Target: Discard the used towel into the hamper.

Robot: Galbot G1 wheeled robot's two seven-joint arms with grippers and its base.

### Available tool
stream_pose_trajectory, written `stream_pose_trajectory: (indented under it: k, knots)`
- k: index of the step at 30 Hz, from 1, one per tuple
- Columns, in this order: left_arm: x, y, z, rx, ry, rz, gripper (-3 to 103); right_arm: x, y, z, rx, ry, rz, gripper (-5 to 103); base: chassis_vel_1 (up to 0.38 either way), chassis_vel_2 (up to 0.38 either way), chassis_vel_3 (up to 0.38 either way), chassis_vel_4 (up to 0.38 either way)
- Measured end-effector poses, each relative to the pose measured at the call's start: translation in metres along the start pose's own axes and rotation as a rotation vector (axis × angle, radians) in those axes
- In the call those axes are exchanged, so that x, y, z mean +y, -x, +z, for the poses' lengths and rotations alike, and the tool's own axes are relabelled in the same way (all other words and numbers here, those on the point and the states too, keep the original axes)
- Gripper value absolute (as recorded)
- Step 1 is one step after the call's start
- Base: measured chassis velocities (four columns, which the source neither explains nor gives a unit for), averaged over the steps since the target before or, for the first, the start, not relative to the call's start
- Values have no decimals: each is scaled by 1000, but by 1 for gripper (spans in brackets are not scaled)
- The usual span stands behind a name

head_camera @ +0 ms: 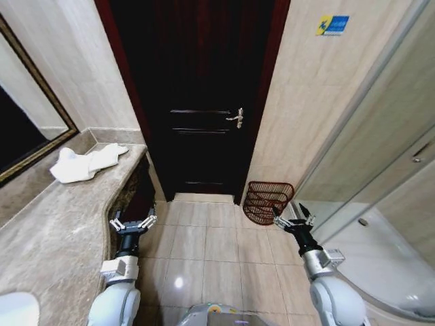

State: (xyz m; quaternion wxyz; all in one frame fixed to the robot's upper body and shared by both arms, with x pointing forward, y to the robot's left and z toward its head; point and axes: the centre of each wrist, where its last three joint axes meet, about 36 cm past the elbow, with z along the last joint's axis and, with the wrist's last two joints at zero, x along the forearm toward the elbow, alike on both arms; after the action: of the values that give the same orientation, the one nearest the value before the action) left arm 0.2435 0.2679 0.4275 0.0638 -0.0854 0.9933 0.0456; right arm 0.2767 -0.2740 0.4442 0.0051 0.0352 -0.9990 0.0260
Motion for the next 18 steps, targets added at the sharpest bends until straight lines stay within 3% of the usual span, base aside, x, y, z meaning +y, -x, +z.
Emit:
stream_pose_trajectory:
  k: [18]
  knots:
    - [1,-2,10,-43,-9,-14,100,0,-1,2,-22,-2,-31,100,85,108,110,87]
